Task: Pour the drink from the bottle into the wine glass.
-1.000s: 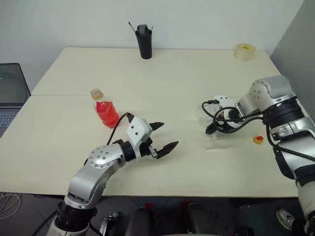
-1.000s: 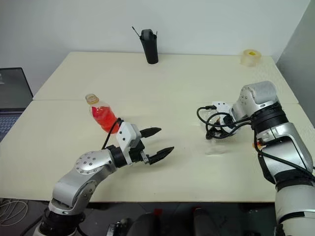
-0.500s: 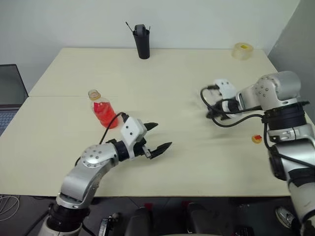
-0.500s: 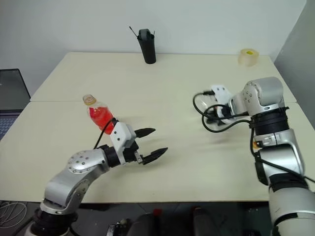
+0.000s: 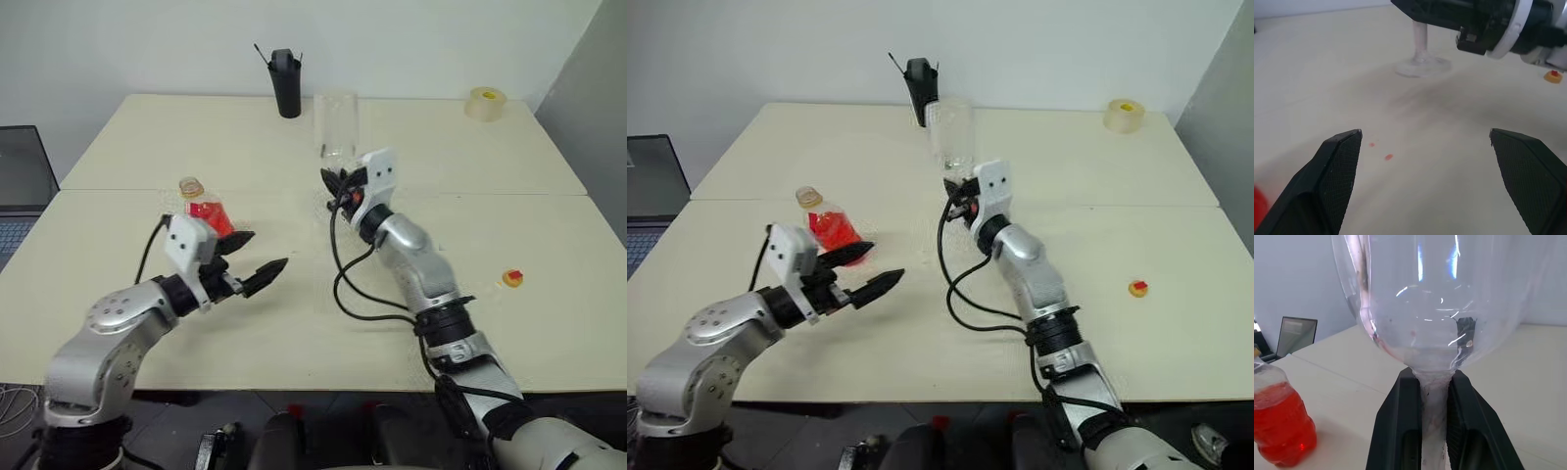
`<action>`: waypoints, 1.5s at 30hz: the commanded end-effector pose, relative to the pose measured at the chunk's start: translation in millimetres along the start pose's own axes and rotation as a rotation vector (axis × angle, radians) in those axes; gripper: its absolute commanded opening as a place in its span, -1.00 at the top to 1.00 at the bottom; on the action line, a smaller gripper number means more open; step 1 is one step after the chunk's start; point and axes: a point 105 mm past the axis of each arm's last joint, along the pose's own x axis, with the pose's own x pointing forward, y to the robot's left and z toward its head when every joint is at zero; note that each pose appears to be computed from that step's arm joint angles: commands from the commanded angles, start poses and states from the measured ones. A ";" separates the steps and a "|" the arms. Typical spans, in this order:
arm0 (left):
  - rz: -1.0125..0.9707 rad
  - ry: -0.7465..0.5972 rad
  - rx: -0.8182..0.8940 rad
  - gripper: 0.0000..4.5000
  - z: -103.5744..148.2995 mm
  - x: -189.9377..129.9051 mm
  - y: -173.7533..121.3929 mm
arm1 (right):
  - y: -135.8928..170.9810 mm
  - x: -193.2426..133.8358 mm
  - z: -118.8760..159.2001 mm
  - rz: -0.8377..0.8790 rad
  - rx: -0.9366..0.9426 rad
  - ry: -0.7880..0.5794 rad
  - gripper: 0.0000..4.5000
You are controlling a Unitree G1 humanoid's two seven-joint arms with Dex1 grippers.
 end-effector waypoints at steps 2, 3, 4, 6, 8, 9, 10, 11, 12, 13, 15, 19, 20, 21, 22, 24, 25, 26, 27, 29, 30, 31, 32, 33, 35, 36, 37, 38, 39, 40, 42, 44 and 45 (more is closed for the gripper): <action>0.062 -0.084 0.042 -1.00 21.5 -11.9 3.6 | 23.4 3.4 -1.4 0.071 -0.050 -0.090 0.86; 0.074 -0.101 0.044 -1.00 24.3 -13.7 3.9 | 27.7 2.3 -8.1 0.084 -0.048 -0.083 0.86; 0.083 -0.113 0.045 -1.00 26.3 -15.1 3.8 | 30.5 1.5 -14.1 0.088 -0.039 -0.076 0.86; 0.091 -0.108 0.058 -1.00 25.5 -17.2 2.1 | 34.8 1.6 -23.7 0.088 -0.029 -0.064 0.87; 0.094 -0.095 0.064 -1.00 22.2 -19.6 0.1 | 41.0 3.2 -34.2 0.089 -0.029 -0.038 0.87; 0.094 -0.087 0.067 -1.00 20.6 -20.8 -0.9 | 43.5 4.1 -38.8 0.084 -0.026 -0.025 0.87; 0.094 -0.077 0.071 -1.00 19.0 -21.6 -2.0 | 47.2 4.6 -42.7 0.085 -0.024 -0.018 0.87; 0.093 -0.070 0.072 -1.00 17.9 -22.2 -2.6 | 51.1 5.1 -45.2 0.091 -0.025 -0.015 0.87; 0.092 -0.065 0.077 -1.00 17.6 -22.3 -3.1 | 54.4 5.4 -47.1 0.094 -0.028 -0.016 0.87; 0.093 -0.063 0.081 -1.00 17.9 -22.3 -3.1 | 56.7 5.7 -48.5 0.096 -0.030 -0.017 0.87; 0.095 -0.068 0.084 -1.00 20.2 -21.7 -2.6 | 58.9 5.8 -50.9 0.096 -0.034 -0.018 0.87; 0.090 -0.065 0.088 -1.00 20.9 -20.4 -3.9 | 60.5 3.9 -63.3 0.115 -0.031 0.032 0.87; 0.090 -0.064 0.089 -1.00 20.8 -20.2 -4.0 | 60.7 3.4 -65.8 0.119 -0.026 0.044 0.87; 0.090 -0.064 0.090 -1.00 20.7 -19.7 -4.0 | 60.7 2.3 -67.9 0.127 -0.025 0.053 0.87; 0.090 -0.064 0.090 -1.00 20.7 -19.3 -3.8 | 60.8 1.1 -70.0 0.134 -0.025 0.063 0.87; 0.086 -0.063 0.092 -1.00 20.7 -18.1 -3.5 | 57.7 -2.6 -77.3 0.129 -0.029 0.095 0.87; 0.081 -0.061 0.093 -1.00 20.5 -17.2 -3.7 | 55.5 -4.8 -80.4 0.124 -0.028 0.109 0.87; 0.078 -0.060 0.094 -1.00 20.1 -16.5 -3.9 | 54.0 -6.6 -82.5 0.120 -0.023 0.117 0.87; 0.074 -0.058 0.094 -1.00 19.7 -15.8 -4.0 | 53.3 -8.2 -83.1 0.122 -0.018 0.120 0.87; 0.064 -0.051 0.100 -1.00 19.0 -14.6 -3.9 | 52.4 -10.7 -83.5 0.122 -0.012 0.122 0.87; 0.062 -0.050 0.101 -1.00 19.5 -13.7 -3.1 | 50.6 -12.3 -85.4 0.116 -0.005 0.131 0.87; 0.060 -0.050 0.101 -1.00 20.1 -13.1 -2.3 | 49.2 -13.9 -87.3 0.112 -0.001 0.139 0.87; 0.056 -0.049 0.103 -1.00 20.5 -12.3 -1.6 | 48.0 -16.0 -89.9 0.109 0.001 0.149 0.87; 0.052 -0.048 0.104 -1.00 20.6 -11.8 -1.1 | 47.4 -17.8 -91.7 0.107 0.002 0.154 0.87; 0.042 -0.044 0.106 -1.00 20.3 -10.3 -0.6 | 47.2 -20.2 -93.5 0.106 0.002 0.158 0.87; 0.034 -0.043 0.107 -1.00 20.3 -9.3 -1.2 | 47.7 -21.2 -94.0 0.106 0.002 0.157 0.87; 0.028 -0.042 0.107 -1.00 20.5 -8.3 -1.6 | 48.1 -22.1 -94.3 0.106 0.002 0.157 0.87; 0.021 -0.043 0.108 -1.00 20.8 -7.3 -2.0 | 48.8 -23.4 -94.7 0.109 0.001 0.156 0.87; 0.017 -0.043 0.108 -1.00 21.0 -6.5 -2.1 | 49.4 -24.5 -95.0 0.112 -0.001 0.154 0.87; 0.013 -0.043 0.108 -1.00 21.1 -6.0 -2.1 | 50.0 -26.1 -96.0 0.115 -0.004 0.156 0.87; 0.009 -0.042 0.109 -1.00 21.0 -5.5 -1.9 | 50.5 -28.9 -98.8 0.122 -0.014 0.165 0.87; 0.006 -0.040 0.109 -1.00 20.9 -5.3 -1.7 | 50.6 -30.2 -100.1 0.126 -0.021 0.171 0.87; 0.005 -0.040 0.109 -1.00 20.6 -5.2 -1.5 | 51.2 -29.7 -99.4 0.132 -0.023 0.170 0.87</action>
